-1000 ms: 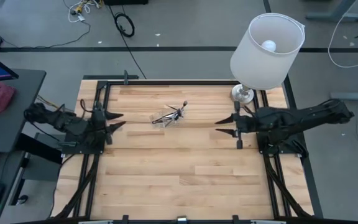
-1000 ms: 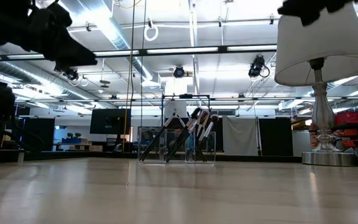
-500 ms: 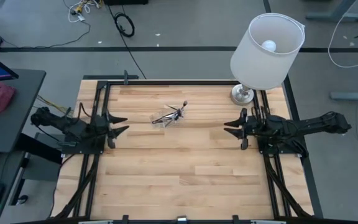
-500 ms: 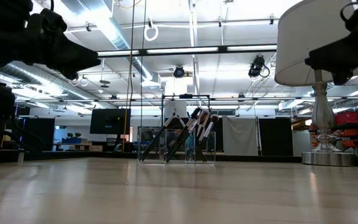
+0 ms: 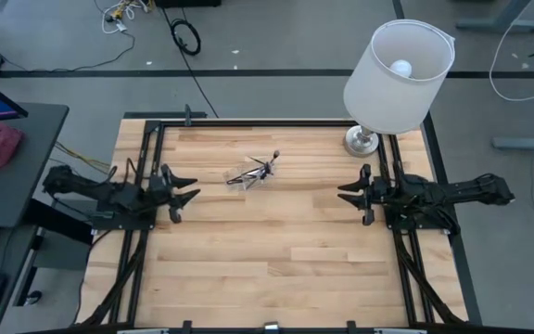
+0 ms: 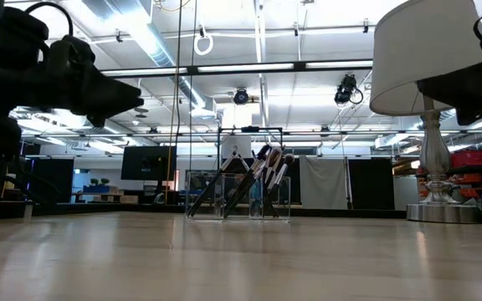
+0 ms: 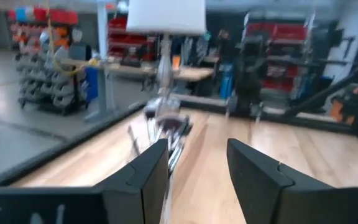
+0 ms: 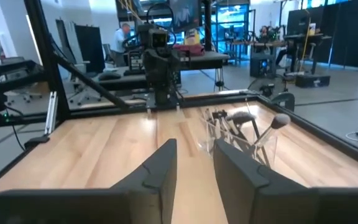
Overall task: Put items in baskets/containers
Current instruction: Return to Home Position
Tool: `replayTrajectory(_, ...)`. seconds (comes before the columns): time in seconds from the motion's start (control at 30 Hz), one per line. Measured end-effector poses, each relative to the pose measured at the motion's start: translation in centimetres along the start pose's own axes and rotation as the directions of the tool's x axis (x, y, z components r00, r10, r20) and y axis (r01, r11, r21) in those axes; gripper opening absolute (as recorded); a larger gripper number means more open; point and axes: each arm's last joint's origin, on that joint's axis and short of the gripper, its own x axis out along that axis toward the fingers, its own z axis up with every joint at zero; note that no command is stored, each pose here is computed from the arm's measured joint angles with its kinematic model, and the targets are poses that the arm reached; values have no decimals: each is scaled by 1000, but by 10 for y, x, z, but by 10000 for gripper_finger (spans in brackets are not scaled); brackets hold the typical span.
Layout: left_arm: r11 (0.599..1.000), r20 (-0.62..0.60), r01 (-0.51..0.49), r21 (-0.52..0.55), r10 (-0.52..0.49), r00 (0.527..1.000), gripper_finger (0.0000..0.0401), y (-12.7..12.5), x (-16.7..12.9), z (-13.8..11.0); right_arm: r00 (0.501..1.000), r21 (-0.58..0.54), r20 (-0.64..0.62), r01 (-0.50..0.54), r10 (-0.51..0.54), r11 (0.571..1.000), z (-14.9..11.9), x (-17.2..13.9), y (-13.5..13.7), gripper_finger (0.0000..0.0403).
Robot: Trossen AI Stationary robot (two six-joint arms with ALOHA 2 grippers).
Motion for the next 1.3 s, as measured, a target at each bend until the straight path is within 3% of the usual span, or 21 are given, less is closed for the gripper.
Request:
replayTrajectory(0.1, 999, 35, 33, 28, -34, 999, 169, 0, 1, 4, 1000, -5, -15, 2, -2, 1000, -1, 0, 0, 110)
replayTrajectory(0.23, 993, -10, 94, 70, -93, 996, 169, 0, 2, -1, 999, -32, -43, 12, -14, 999, -4, 0, -1, 110)
replayTrajectory(0.37, 993, -32, 114, 37, -112, 993, 169, -1, 2, -3, 998, -30, -58, 13, -15, 999, -6, 0, -1, 110)
replayTrajectory(0.6, 988, -75, 120, 98, -113, 991, 169, -2, 4, -7, 998, -30, -57, 13, -15, 999, -5, 0, -1, 110)
replayTrajectory(1.3, 988, -80, 123, 91, -116, 990, 170, -3, 6, -8, 998, -30, -55, 13, -15, 999, -5, 0, -1, 110)
